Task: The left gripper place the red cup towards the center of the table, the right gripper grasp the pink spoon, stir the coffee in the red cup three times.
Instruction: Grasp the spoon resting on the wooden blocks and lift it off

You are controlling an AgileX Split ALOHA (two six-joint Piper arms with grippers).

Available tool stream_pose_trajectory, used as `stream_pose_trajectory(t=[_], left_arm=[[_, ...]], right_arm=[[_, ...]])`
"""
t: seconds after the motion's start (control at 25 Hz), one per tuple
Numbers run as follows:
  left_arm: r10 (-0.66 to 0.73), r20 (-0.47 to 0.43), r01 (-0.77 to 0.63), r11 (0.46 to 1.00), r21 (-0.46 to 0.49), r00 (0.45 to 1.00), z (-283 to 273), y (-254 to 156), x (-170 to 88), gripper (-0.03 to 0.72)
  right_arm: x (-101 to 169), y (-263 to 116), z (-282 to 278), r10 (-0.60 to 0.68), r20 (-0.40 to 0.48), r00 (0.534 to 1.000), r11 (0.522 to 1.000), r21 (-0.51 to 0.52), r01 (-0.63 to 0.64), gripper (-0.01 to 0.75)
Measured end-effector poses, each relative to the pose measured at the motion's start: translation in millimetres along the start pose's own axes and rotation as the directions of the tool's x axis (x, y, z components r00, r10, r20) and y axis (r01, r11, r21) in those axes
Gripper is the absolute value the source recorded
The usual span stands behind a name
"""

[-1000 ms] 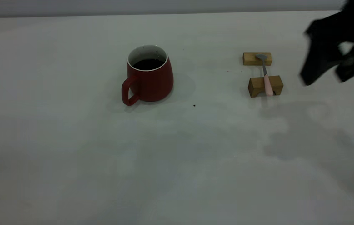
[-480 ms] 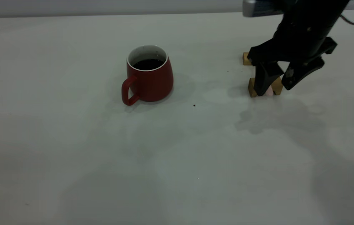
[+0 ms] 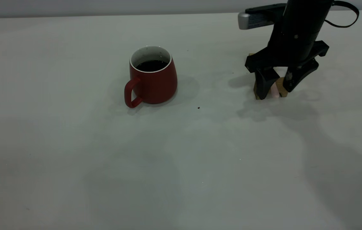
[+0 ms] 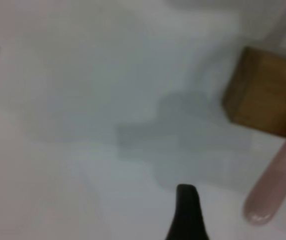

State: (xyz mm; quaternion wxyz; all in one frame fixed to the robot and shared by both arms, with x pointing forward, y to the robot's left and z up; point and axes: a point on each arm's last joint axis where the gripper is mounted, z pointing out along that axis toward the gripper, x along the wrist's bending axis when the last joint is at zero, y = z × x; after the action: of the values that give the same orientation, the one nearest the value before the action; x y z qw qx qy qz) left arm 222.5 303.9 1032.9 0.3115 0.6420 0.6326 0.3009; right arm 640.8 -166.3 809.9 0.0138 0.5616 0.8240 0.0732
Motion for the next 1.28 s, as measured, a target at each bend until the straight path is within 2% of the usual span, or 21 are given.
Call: stream_pose_trajectory(t=[0.24,0.84,1.0,1.12,1.28], left_arm=[[0.000,0.000,0.000,1.000,0.000,1.000,0,0,0,0.363],[-0.001,-0.001,0.001,1.000,0.000,1.000,0,0,0,0.363],[-0.001,-0.001,0.001,1.000,0.000,1.000,0,0,0,0.363],[-0.001,-0.001,0.001,1.000,0.000,1.000,0,0,0,0.363],[-0.001,-0.001,0.001,1.000,0.000,1.000,0,0,0,0.363]], right_arm=[[-6,4,4,0.015,0.050,0.999,1.000,0.024,-0.016,0.698],[-7,2,20,0.046,0.055,0.997,0.999,0.019,-0.047,0.654],[-9,2,23,0.046,0.073,0.996,0.999,0.015,-0.047,0.558],[-11,2,22,0.056,0.092,0.994,0.998,0.013,-0.058,0.433],[-13,3,20,0.060,0.118,0.991,0.998,0.010,-0.061,0.230]])
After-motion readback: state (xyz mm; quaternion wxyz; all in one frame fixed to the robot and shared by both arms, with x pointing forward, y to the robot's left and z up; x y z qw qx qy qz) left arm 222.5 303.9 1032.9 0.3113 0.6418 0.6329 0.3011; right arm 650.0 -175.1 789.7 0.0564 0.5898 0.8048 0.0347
